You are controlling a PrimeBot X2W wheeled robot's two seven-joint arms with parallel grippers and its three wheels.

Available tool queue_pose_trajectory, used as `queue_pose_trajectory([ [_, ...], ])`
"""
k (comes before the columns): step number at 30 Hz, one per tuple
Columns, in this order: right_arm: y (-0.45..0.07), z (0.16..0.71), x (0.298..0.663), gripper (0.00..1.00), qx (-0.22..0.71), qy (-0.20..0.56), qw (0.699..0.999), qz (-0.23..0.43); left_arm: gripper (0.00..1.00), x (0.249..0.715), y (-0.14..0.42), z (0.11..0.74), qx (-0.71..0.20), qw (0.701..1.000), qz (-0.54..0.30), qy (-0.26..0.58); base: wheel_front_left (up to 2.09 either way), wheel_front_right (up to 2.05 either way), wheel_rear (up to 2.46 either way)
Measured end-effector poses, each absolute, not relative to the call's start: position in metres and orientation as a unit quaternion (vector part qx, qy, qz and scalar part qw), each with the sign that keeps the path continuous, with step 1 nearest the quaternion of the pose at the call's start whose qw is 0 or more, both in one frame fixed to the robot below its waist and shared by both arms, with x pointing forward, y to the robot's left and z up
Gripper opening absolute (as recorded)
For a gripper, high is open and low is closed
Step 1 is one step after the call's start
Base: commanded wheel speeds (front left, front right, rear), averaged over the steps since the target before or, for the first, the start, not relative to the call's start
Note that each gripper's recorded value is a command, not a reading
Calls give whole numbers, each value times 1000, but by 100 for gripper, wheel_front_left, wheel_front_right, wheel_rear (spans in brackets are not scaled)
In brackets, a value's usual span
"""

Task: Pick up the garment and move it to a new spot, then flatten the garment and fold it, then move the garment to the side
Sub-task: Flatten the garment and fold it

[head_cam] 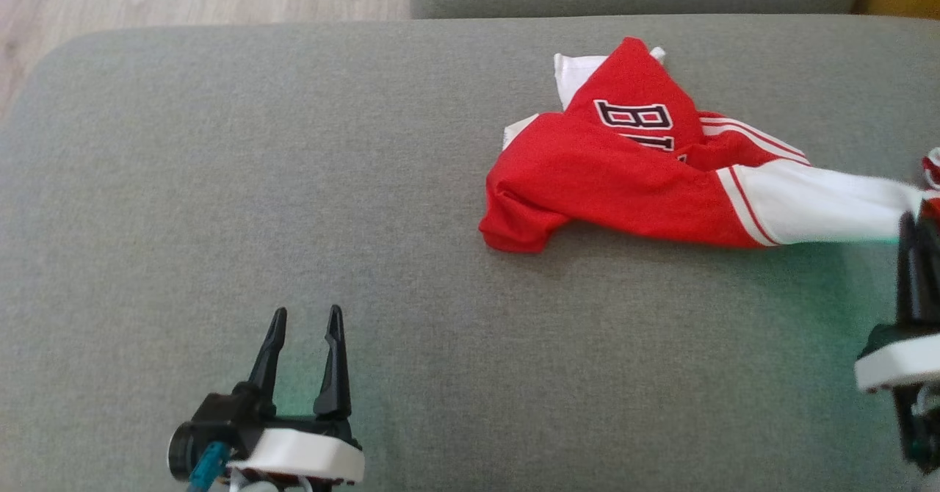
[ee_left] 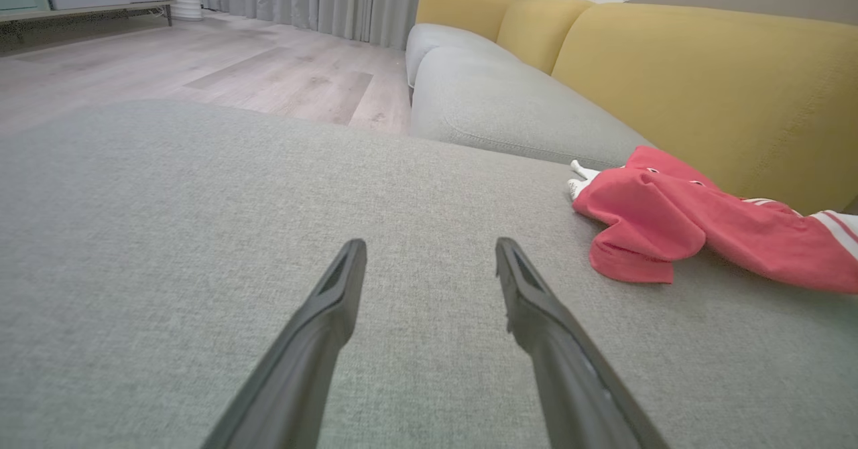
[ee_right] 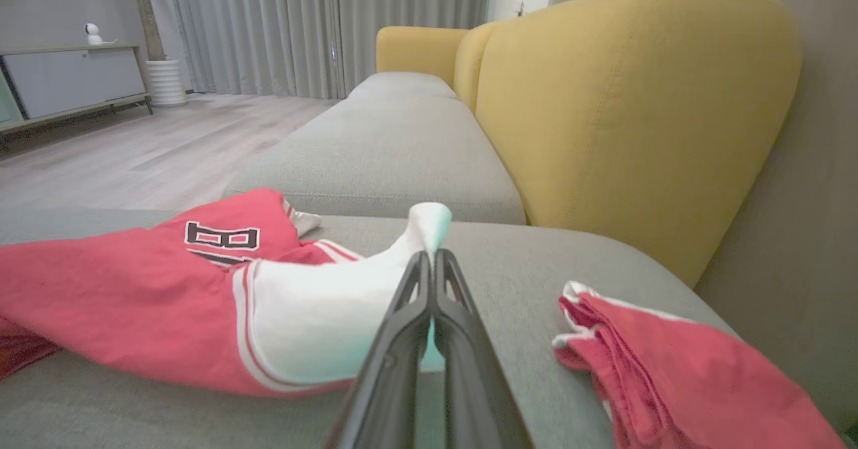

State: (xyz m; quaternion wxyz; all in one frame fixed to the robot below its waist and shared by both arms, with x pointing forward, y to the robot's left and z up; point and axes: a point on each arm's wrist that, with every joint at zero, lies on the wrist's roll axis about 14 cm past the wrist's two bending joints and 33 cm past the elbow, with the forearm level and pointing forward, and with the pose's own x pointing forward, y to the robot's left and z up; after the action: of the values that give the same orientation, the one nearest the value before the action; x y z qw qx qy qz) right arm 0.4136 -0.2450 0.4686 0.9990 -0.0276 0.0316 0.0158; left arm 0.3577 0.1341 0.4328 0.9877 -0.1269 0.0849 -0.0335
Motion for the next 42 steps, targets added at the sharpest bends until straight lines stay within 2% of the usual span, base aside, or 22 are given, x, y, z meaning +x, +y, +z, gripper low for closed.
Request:
queue_pose_trajectory([
  [6, -238, 473, 404, 0, -7, 21, 1000, 11, 100, 358, 131, 433, -124, 988, -39, 85, 0, 0, 0],
  [10, -204, 483, 408, 0, -16, 5, 997, 70, 100, 355, 133, 433, -124, 988, -39, 84, 0, 0, 0],
  [13, -187, 474, 401, 0, -17, 21, 994, 103, 100, 351, 136, 434, -125, 988, -34, 84, 0, 0, 0],
  [14, -184, 462, 396, 24, -15, 41, 993, 109, 100, 348, 137, 433, -125, 988, -32, 85, 0, 0, 0],
  [15, -185, 446, 387, 79, -11, 68, 992, 109, 100, 346, 138, 432, -125, 988, -31, 86, 0, 0, 0],
  [16, -188, 431, 377, 100, -2, 93, 990, 103, 100, 344, 138, 432, -125, 988, -29, 87, 0, 0, 0],
  [19, -197, 411, 358, 100, 10, 129, 988, 88, 100, 339, 139, 429, -126, 987, -27, 92, 0, 0, 0],
  [27, -201, 447, 382, 100, 29, 64, 995, 66, 100, 343, 131, 426, -121, 987, -41, 98, 0, 0, 0],
  [34, -166, 454, 407, 100, 33, 54, 992, 113, 100, 357, 125, 435, -119, 988, -54, 83, 0, 0, 0],
  [42, -105, 472, 474, 100, 25, 89, 976, 195, 100, 347, 134, 429, -122, 988, -38, 92, 0, 0, 0],
])
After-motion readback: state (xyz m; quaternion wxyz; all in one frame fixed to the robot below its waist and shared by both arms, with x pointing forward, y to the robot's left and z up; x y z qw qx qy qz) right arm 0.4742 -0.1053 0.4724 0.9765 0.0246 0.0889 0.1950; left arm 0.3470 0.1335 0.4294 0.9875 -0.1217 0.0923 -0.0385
